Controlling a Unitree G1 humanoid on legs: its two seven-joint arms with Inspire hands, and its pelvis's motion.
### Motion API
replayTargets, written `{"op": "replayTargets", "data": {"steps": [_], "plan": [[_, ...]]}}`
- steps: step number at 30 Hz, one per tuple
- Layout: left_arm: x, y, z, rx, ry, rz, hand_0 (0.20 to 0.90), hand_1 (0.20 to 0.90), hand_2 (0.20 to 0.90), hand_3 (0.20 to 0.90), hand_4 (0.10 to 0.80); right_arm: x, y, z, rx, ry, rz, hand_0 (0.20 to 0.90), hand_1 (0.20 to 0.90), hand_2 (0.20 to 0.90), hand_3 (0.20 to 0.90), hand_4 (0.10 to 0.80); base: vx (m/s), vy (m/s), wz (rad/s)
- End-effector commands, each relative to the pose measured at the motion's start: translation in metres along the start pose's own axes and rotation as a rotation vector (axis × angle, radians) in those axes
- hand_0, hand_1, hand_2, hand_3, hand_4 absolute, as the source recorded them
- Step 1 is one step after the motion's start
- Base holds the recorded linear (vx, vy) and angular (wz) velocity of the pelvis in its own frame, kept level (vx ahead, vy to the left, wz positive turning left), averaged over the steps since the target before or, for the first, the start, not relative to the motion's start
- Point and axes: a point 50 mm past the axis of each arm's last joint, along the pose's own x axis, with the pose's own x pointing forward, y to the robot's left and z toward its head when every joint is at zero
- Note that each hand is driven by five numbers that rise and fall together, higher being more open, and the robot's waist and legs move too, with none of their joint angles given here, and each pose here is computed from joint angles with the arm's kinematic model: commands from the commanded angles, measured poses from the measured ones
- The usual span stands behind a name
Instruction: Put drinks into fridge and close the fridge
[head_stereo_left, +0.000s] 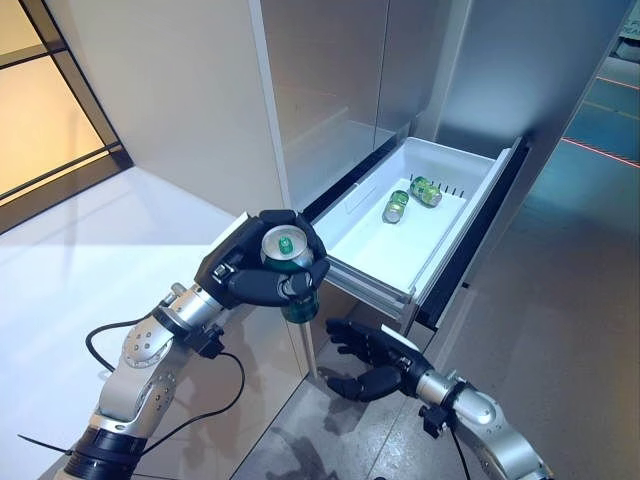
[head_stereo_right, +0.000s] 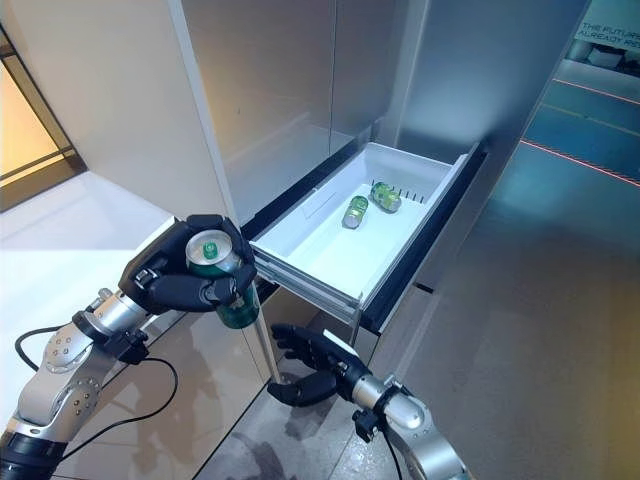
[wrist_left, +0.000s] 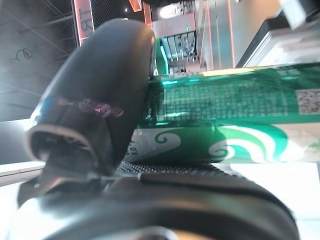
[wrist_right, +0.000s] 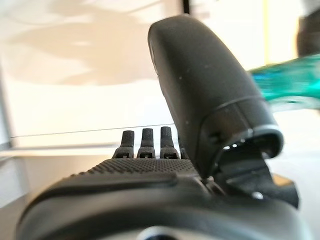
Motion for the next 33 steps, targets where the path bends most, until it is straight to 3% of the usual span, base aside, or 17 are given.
{"op": "replayTargets", "data": {"steps": [1,24,33], "plan": [[0.02,-0.006,0.06,0.09,-0.382,-0.09,0.3,0.3,0.3,0.2,0.1,0.016,0.004,0.08,-0.05,-0.368,0.136,0.9,0.9,0.9,0.9,0.8,0.0,0.0,0.0],[0.048,-0.036,0.044,-0.065,-0.333,-0.221,0.3,0.3,0.3,0.2,0.1,0.036,0.052,0.118,0.146,-0.464,0.511,0.9,0.9,0.9,0.9,0.8,0.0,0.0,0.0],[0.053,-0.044,0.049,-0.101,-0.397,-0.233,0.3,0.3,0.3,0.2,0.1,0.041,0.058,0.111,0.143,-0.423,0.516,0.9,0.9,0.9,0.9,0.8,0.0,0.0,0.0]]}}
